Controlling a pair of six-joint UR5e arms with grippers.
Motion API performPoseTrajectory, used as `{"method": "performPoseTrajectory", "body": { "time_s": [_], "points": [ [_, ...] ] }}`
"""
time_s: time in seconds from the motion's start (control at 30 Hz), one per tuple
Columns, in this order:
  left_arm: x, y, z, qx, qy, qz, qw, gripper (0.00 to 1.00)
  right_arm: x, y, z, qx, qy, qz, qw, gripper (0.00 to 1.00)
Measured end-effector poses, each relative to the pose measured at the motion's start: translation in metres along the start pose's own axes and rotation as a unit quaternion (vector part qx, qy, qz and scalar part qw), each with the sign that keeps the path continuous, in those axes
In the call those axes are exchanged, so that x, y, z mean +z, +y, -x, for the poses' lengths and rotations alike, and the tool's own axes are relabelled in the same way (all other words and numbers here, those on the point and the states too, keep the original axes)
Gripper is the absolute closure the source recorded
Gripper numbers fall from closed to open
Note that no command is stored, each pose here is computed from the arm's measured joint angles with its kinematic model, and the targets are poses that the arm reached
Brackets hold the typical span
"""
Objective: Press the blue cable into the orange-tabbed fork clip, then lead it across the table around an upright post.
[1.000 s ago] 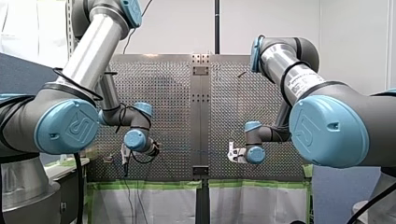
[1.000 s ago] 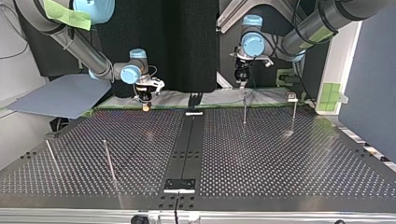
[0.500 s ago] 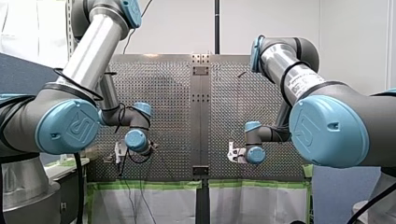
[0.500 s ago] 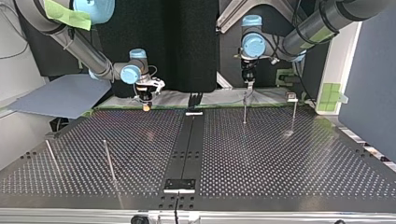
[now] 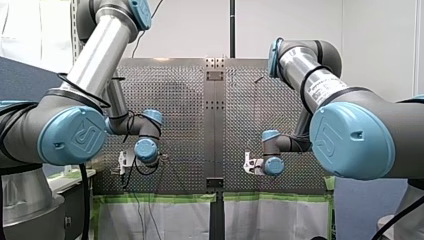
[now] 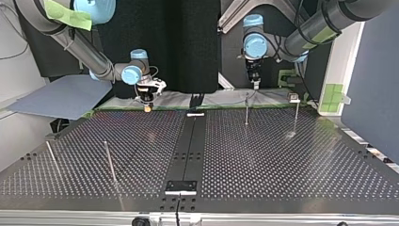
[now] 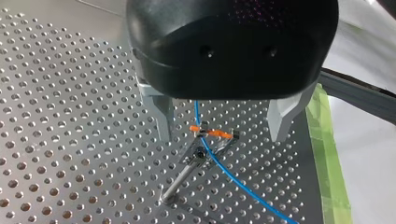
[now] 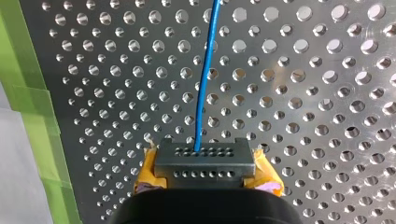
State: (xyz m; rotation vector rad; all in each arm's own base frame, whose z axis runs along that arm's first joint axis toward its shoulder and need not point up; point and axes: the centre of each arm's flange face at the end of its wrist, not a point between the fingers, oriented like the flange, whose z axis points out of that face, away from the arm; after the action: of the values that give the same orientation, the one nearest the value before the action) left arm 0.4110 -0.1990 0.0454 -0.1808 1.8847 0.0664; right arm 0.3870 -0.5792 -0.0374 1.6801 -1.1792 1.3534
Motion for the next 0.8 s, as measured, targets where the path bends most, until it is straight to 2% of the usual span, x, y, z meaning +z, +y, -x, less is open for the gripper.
{"method": "performPoseTrajectory", "body": {
  "time_s": [0.37,0.8],
  "points": [
    [0.004,-0.011,0.005,-0.009,-0.029,-0.032,0.999,0.0,0.0,0.001,0.0,0.0002,0.001,0.001,1.0,1.0],
    [-0.004,-0.027,-0.001,-0.025,-0.024,-0.065,0.9973,0.0,0.002,0.004,-0.001,0.0009,0.003,-0.003,1.0,1.0]
  ]
}}
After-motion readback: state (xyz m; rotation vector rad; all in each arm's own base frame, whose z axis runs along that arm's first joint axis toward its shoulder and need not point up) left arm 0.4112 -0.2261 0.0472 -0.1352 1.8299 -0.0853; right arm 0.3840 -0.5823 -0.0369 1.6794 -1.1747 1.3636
